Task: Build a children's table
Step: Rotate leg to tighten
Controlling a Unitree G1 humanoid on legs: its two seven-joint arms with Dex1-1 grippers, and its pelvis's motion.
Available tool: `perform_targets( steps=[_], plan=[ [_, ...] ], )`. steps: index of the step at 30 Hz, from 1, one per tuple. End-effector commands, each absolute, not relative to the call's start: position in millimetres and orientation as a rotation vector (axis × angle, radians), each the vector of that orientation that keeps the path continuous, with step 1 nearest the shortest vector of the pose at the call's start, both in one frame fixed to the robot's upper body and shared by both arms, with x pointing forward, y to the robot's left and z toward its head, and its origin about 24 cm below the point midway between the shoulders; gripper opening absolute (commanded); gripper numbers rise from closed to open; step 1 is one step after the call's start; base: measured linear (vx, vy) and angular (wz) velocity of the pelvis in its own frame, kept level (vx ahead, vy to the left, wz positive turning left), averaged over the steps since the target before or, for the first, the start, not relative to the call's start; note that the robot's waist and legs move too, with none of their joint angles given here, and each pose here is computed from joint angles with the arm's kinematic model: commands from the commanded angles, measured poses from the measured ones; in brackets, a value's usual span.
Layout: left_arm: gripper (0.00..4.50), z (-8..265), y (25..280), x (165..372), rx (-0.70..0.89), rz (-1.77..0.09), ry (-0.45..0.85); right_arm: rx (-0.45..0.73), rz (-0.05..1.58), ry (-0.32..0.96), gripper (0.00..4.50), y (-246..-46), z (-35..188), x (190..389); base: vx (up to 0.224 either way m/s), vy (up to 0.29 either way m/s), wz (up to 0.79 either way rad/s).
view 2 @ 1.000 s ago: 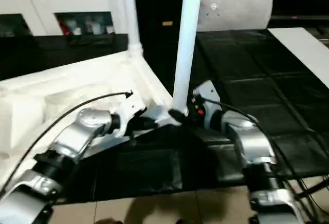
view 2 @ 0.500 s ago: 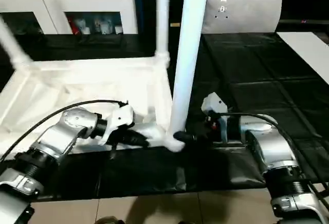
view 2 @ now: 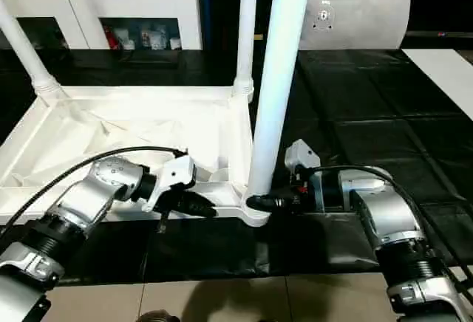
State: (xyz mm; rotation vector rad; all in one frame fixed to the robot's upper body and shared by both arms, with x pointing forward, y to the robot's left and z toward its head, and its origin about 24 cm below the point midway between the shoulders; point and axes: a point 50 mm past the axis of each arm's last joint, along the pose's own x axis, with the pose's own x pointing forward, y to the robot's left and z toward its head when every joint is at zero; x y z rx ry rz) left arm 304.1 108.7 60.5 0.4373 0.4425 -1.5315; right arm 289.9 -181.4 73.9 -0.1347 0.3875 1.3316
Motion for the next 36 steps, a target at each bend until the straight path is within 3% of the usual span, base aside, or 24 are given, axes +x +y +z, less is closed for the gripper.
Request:
perform_targets(
  steps=[1,6,10,11,14,20,23,25,27,36],
  plan=[
    [0.0,66,102,303,0.441,-1.574,0.406,-0.064,1.373,0.378,2.01,-174.6,71,286.8,0.0,0.0,0.0],
    [0.0,66,101,305,0.395,-1.525,0.415,-0.01,1.346,0.373,1.95,-167.9,64,285.8,0.0,0.0,0.0],
    [0.0,66,93,313,0.355,-1.38,0.434,0.0,1.044,0.371,1.95,-142.5,53,310.0,0.0,0.0,0.0],
    [0.0,66,93,313,0.355,-1.38,0.434,0.0,1.044,0.371,1.95,-142.5,53,310.0,0.0,0.0,0.0],
    [0.0,67,80,323,0.264,-1.216,0.458,0.065,0.821,0.404,1.95,-120.1,45,330.5,0.0,0.0,0.0],
    [0.0,74,53,337,0.137,-0.98,0.442,0.117,0.602,0.405,1.95,-109.3,42,337.0,0.0,0.0,0.0],
    [0.0,76,48,337,0.128,-0.968,0.427,0.107,0.617,0.388,1.95,-106.1,44,335.5,0.0,0.0,0.0],
    [0.0,77,45,334,0.155,-0.992,0.418,0.089,0.625,0.377,2.51,-106.3,45,335.0,0.0,0.0,0.0],
    [0.0,76,44,332,0.181,-1.012,0.416,0.079,0.627,0.363,2.67,-107.5,47,335.1,0.0,0.0,0.0],
    [0.0,72,60,325,0.305,-1.114,0.404,-0.019,0.752,0.28,3.5,-141.1,65,326.2,0.0,0.0,0.0]
  ],
)
